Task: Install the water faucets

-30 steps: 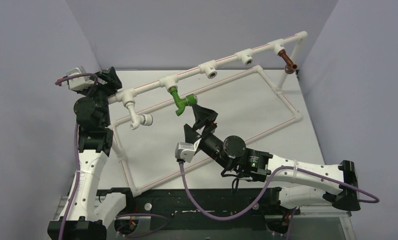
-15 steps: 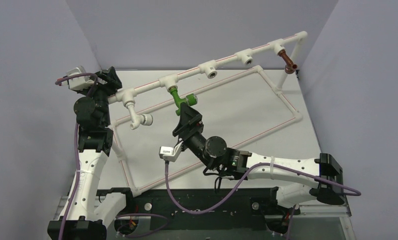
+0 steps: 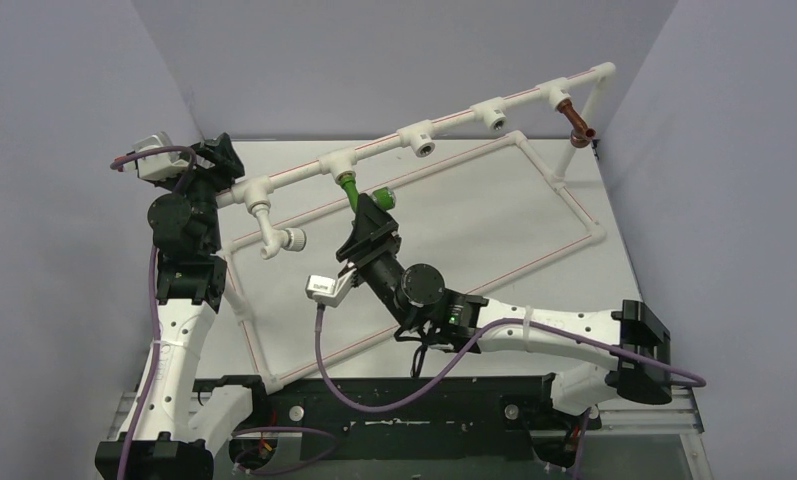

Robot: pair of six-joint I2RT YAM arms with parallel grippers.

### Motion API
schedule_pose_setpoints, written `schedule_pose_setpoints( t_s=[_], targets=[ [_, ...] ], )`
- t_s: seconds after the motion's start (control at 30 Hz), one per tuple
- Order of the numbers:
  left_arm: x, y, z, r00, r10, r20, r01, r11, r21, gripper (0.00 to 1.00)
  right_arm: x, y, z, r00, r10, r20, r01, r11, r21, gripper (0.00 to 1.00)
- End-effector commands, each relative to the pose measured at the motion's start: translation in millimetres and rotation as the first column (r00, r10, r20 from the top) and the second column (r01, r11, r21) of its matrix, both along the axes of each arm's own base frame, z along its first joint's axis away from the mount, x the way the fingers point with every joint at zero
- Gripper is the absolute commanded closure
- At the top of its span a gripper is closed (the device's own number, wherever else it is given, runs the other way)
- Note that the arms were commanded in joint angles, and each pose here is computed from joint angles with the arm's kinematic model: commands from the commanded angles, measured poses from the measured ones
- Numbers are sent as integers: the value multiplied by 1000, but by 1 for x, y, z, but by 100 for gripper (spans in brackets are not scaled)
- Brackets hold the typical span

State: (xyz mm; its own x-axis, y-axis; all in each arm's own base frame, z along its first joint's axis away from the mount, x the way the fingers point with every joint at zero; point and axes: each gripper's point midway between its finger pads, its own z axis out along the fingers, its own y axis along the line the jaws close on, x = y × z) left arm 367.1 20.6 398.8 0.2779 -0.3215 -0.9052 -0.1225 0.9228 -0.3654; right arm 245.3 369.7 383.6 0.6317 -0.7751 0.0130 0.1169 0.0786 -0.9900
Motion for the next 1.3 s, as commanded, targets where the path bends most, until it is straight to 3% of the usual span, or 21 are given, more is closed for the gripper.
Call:
schedule_pose_setpoints(
  t_s=[0.0, 0.1, 0.3, 0.47, 0.57, 0.8, 0.93, 1.1, 1.27],
  targets=[
    [-3, 2, -155, 874, 3, -486, 5, 1000, 16, 34, 8, -8, 29, 998, -53, 27, 50, 994, 99, 48],
    [-4, 2, -155, 874, 3, -485, 5, 1000, 16, 34, 10, -5, 26, 999, -48, 18, 46, 994, 100, 56],
    [-4, 2, -155, 875, 2, -484, 7, 1000, 15, 34, 14, -4, 22, 997, -71, -22, 74, 986, 147, 100],
    [-4, 2, -154, 877, 2, -481, 7, 1000, 15, 34, 12, -5, 25, 994, -52, -99, 82, 941, 327, 100],
    [-4, 2, -155, 875, 1, -484, 7, 1000, 15, 34, 9, -2, 28, 982, 25, -187, 72, 866, 495, 100],
    [-4, 2, -154, 876, 1, -482, 8, 1000, 17, 34, 7, 10, 27, 919, 233, -317, 125, 592, 796, 100],
    [-5, 2, -153, 878, 3, -479, 5, 1000, 17, 34, 2, 15, 26, 846, 410, -341, 202, 345, 916, 100],
    [-5, 2, -151, 881, 3, -473, 5, 1000, 17, 34, -5, 17, 27, 741, 612, -276, 325, 34, 945, 100],
    [-6, 2, -150, 882, 3, -471, 6, 1000, 17, 34, -9, 18, 26, 662, 730, -171, 440, -194, 877, 100]
  ],
)
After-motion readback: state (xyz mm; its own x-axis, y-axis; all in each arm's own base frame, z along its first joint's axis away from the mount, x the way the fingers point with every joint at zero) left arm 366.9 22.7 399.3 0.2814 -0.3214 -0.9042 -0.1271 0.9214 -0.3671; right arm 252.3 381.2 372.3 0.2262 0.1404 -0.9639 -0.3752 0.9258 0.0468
